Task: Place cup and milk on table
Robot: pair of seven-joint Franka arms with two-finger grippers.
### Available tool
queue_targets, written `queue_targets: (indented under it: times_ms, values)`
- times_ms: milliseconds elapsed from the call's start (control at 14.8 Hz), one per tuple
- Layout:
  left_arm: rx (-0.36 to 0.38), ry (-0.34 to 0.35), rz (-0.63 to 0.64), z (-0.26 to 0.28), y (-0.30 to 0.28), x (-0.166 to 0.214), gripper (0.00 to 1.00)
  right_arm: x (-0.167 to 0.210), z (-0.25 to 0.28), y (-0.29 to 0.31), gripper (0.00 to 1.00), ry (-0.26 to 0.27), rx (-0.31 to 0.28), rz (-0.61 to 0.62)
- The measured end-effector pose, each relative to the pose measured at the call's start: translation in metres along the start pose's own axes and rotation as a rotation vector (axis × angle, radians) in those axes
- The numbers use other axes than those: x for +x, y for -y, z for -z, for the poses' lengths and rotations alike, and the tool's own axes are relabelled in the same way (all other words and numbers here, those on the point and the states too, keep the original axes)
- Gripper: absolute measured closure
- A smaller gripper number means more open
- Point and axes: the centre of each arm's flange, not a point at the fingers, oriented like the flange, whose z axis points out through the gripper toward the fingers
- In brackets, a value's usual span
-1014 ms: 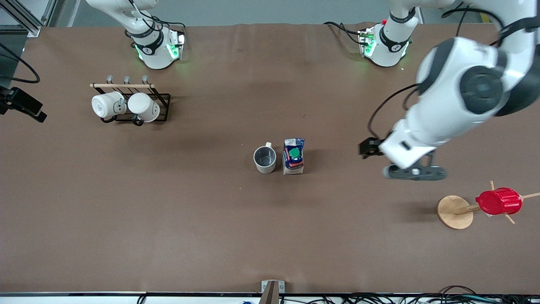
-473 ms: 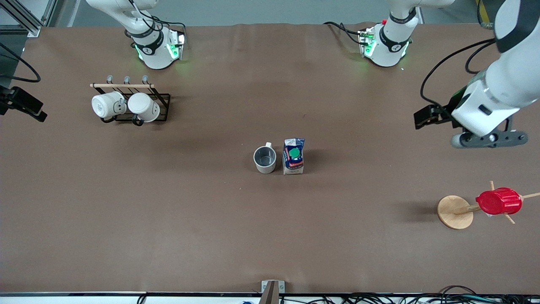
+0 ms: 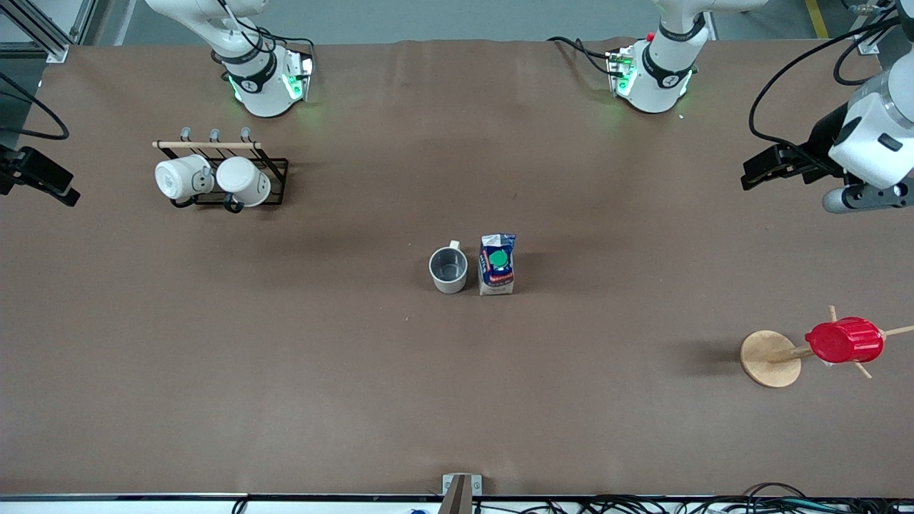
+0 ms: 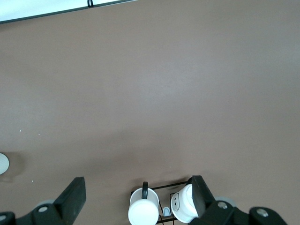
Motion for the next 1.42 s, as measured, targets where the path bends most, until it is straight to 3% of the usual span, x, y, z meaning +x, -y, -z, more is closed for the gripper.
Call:
queue_targets:
  times_ms: [406,812,947,1082,1420]
  values:
    - [-0.005,-0.055,-0.003,-0.007,0.004,-0.036,0.00,0.000,0.000,0.000,0.00,0.000,0.000,0.000]
    - [-0.021,-0.083,0.027,-0.012,0.011,0.024,0.00,0.000,0.000,-0.001,0.00,0.000,0.000,-0.001]
    - [0.005,-0.093,-0.013,-0.013,0.009,0.043,0.00,0.000,0.000,-0.001,0.00,0.001,0.000,-0.001]
    - [0.038,-0.108,-0.050,-0.009,0.007,0.047,0.00,0.000,0.000,-0.001,0.00,0.001,0.000,-0.001]
    - [0.030,-0.121,-0.053,0.000,0.005,0.045,0.00,0.000,0.000,-0.001,0.00,0.001,0.000,0.005]
